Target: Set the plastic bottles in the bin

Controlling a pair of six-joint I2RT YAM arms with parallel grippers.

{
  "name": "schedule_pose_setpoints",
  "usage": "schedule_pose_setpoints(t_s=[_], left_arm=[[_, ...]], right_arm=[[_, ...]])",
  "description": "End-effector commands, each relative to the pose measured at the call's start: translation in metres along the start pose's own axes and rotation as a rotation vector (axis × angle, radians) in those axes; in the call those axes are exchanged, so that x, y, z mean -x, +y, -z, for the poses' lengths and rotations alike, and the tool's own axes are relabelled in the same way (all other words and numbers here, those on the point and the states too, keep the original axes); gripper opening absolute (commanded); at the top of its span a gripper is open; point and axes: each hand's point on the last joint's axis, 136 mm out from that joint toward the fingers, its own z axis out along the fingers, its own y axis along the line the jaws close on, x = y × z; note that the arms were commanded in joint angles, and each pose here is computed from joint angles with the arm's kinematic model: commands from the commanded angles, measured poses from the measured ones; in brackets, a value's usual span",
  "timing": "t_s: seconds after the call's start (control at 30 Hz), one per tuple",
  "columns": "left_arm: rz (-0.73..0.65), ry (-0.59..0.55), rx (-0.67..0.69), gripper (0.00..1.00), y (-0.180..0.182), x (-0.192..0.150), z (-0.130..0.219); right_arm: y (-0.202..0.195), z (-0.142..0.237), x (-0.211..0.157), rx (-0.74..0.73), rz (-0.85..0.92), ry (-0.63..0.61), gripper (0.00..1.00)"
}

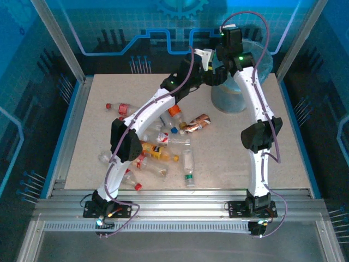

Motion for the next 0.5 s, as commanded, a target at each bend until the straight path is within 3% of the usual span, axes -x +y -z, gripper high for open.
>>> schedule_pose_setpoints(t_s=[0.0,0.3,0.47], left_arm=[[0.001,-0.105,-0.003,0.82,-0.005,0.057,0.045],[-0.033,-0.127,-0.008,0.82,-0.021,0.072,0.086],[-0.067,-0.121,0.009,0.82,-0.025,0.069,0.125]], right_arm=[[-0.042,0.037,0.030,-0.025,-0.084,-0.071,0.56],[-0.014,0.102,0.051,0.120,-0.086,-0.124,0.56],[0.015,0.143,0.042,0.231,-0.043,-0.104,0.58]])
